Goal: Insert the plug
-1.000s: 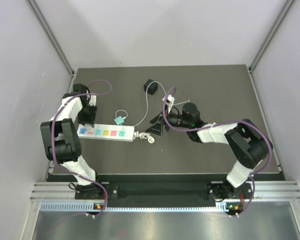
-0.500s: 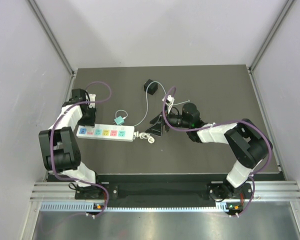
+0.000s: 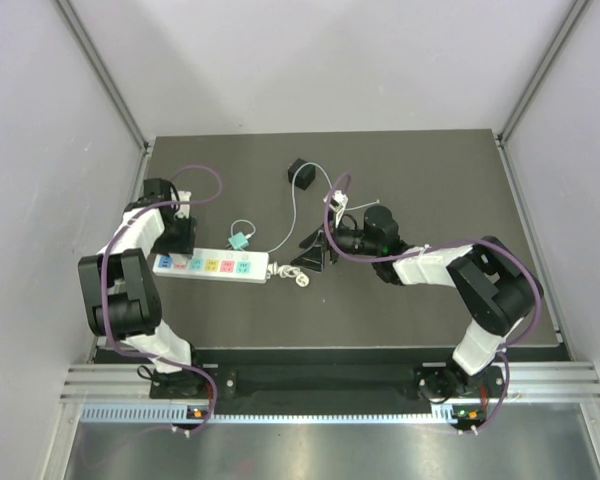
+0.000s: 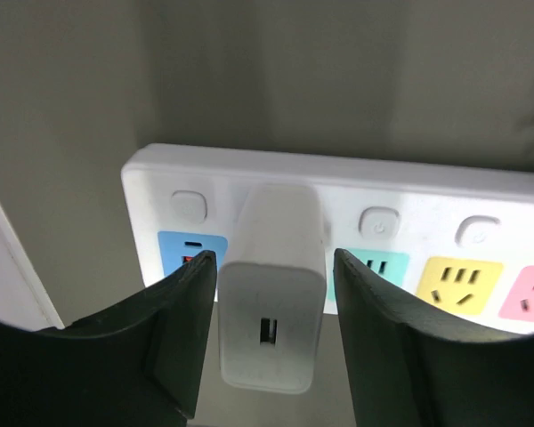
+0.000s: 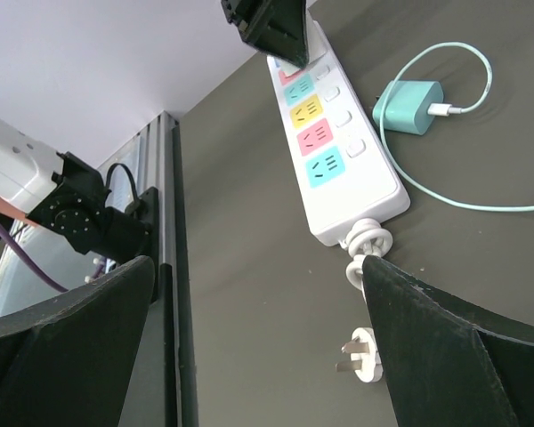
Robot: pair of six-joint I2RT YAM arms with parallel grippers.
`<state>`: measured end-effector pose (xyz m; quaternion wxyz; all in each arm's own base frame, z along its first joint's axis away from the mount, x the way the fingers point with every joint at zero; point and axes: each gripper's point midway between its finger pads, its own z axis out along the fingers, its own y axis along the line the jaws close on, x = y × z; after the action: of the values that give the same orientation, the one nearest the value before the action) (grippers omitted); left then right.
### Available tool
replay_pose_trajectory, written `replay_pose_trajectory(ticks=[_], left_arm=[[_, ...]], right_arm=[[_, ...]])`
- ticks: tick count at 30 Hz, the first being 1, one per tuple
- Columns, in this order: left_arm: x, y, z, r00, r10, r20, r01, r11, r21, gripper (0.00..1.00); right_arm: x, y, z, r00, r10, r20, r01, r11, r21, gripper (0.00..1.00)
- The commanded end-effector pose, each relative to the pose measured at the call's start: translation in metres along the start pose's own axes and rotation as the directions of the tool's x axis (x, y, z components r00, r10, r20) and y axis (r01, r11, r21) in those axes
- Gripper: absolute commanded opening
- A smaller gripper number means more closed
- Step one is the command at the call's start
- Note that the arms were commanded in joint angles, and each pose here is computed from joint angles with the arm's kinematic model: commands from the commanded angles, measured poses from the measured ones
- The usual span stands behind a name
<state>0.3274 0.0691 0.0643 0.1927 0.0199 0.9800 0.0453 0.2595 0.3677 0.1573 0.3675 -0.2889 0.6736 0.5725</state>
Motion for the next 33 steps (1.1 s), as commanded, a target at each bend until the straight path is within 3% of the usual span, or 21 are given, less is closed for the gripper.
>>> replay_pose_trajectory(ticks=[1, 14, 23, 25, 28, 29, 30, 33], left_arm=[[0.021, 0.006, -0.001, 0.994, 0.01, -0.111, -0.011, 1.0, -0.006, 0.63], [-0.04, 0.024, -0.059, 0.997, -0.02, 0.069, 0.026, 0.996, -0.084, 0.64], [-0.037, 0.017, -0.068, 0.996, -0.008, 0.088, 0.014, 0.998, -0.059, 0.57], [-0.035, 0.017, -0.07, 0.997, -0.013, 0.078, 0.019, 0.998, -0.064, 0.49], [-0.044, 0.017, -0.076, 0.994, -0.037, 0.106, 0.044, 0.997, -0.069, 0.3], [-0.049, 0.017, -0.079, 0.99, -0.066, 0.126, 0.075, 0.995, -0.071, 0.11], [-0.052, 0.016, -0.08, 0.987, -0.078, 0.138, 0.087, 0.994, -0.064, 0.03], [-0.056, 0.008, -0.079, 0.978, -0.146, 0.15, 0.152, 0.988, -0.026, 0.0]], right_arm=[[-0.018, 0.008, 0.006, 0.998, -0.056, 0.036, 0.057, 0.998, -0.038, 1.0], [-0.014, 0.009, 0.012, 0.998, -0.057, 0.02, 0.058, 0.998, -0.038, 1.0], [-0.005, 0.005, 0.019, 0.998, -0.054, -0.01, 0.054, 0.998, -0.025, 1.0], [-0.004, 0.004, 0.021, 0.998, -0.057, -0.016, 0.056, 0.998, -0.025, 1.0], [-0.003, 0.003, 0.021, 0.998, -0.059, -0.021, 0.058, 0.998, -0.019, 1.0], [-0.004, 0.004, 0.022, 0.998, -0.061, -0.02, 0.061, 0.998, -0.02, 1.0], [-0.003, 0.003, 0.022, 0.998, -0.06, -0.021, 0.06, 0.998, -0.018, 1.0], [-0.003, 0.004, 0.023, 0.998, -0.064, -0.023, 0.064, 0.998, -0.02, 1.0]])
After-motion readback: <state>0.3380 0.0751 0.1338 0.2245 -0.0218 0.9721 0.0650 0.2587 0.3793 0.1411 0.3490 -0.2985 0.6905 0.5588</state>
